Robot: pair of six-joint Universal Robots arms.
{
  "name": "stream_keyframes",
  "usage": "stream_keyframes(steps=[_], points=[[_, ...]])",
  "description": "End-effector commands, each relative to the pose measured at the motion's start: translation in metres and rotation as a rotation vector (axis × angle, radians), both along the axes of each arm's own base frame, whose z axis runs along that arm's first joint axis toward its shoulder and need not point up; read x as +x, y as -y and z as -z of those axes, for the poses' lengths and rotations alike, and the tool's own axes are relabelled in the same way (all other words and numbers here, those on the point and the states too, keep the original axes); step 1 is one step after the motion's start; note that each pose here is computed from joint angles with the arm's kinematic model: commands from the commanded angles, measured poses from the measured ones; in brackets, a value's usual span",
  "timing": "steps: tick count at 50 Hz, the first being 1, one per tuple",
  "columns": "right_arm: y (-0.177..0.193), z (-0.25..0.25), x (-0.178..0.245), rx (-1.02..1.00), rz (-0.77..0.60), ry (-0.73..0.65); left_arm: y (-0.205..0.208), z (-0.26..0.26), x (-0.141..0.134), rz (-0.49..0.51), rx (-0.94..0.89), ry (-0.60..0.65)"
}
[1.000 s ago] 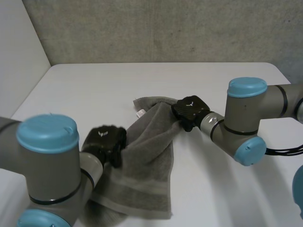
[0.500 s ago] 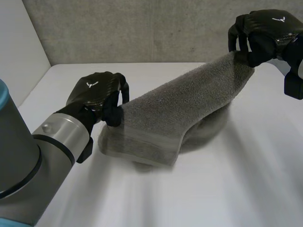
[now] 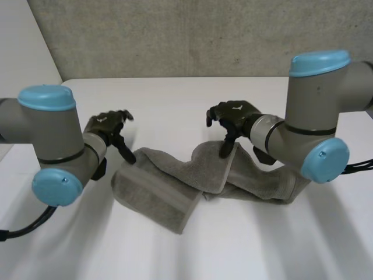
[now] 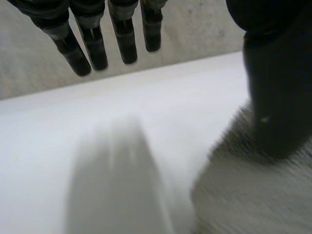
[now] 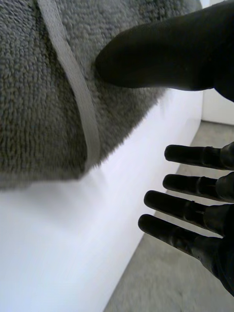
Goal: Fold the towel.
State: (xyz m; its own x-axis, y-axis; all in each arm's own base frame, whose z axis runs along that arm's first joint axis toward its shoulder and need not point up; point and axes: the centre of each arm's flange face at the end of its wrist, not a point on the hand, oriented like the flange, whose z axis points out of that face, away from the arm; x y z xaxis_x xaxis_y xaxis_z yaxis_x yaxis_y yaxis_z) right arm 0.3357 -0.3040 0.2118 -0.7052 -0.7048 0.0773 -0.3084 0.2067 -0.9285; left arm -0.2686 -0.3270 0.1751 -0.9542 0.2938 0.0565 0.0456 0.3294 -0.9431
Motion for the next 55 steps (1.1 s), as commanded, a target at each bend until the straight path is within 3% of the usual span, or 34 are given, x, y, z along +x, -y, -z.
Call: stream_keyframes(steps=[1, 3, 9, 17, 32, 43, 49, 55], points=[[-0.005, -0.028, -0.031, -0.025, 0.07, 0.003, -0.012, -0.041, 0.012, -0.047, -0.083, -0.025], [0.004, -0.025, -0.058, -0.01, 0.132, -0.015, -0.021, -0.045, 0.013, -0.043, -0.088, -0.024], [0.0, -0.006, -0.088, 0.037, 0.177, -0.089, -0.06, -0.059, 0.017, -0.016, -0.095, -0.023], [-0.002, 0.013, -0.121, 0.058, 0.226, -0.158, -0.139, -0.036, -0.016, 0.192, 0.001, 0.023], [-0.008, 0.039, -0.13, 0.089, 0.202, -0.167, -0.176, 0.015, -0.055, 0.35, 0.137, 0.12], [-0.006, 0.046, -0.134, 0.076, 0.216, -0.165, -0.173, 0.036, -0.068, 0.36, 0.155, 0.147], [-0.009, 0.052, -0.133, 0.081, 0.207, -0.166, -0.157, 0.043, -0.071, 0.259, 0.113, 0.174], [-0.01, 0.061, -0.131, 0.097, 0.2, -0.179, -0.148, 0.047, -0.072, 0.223, 0.085, 0.169]])
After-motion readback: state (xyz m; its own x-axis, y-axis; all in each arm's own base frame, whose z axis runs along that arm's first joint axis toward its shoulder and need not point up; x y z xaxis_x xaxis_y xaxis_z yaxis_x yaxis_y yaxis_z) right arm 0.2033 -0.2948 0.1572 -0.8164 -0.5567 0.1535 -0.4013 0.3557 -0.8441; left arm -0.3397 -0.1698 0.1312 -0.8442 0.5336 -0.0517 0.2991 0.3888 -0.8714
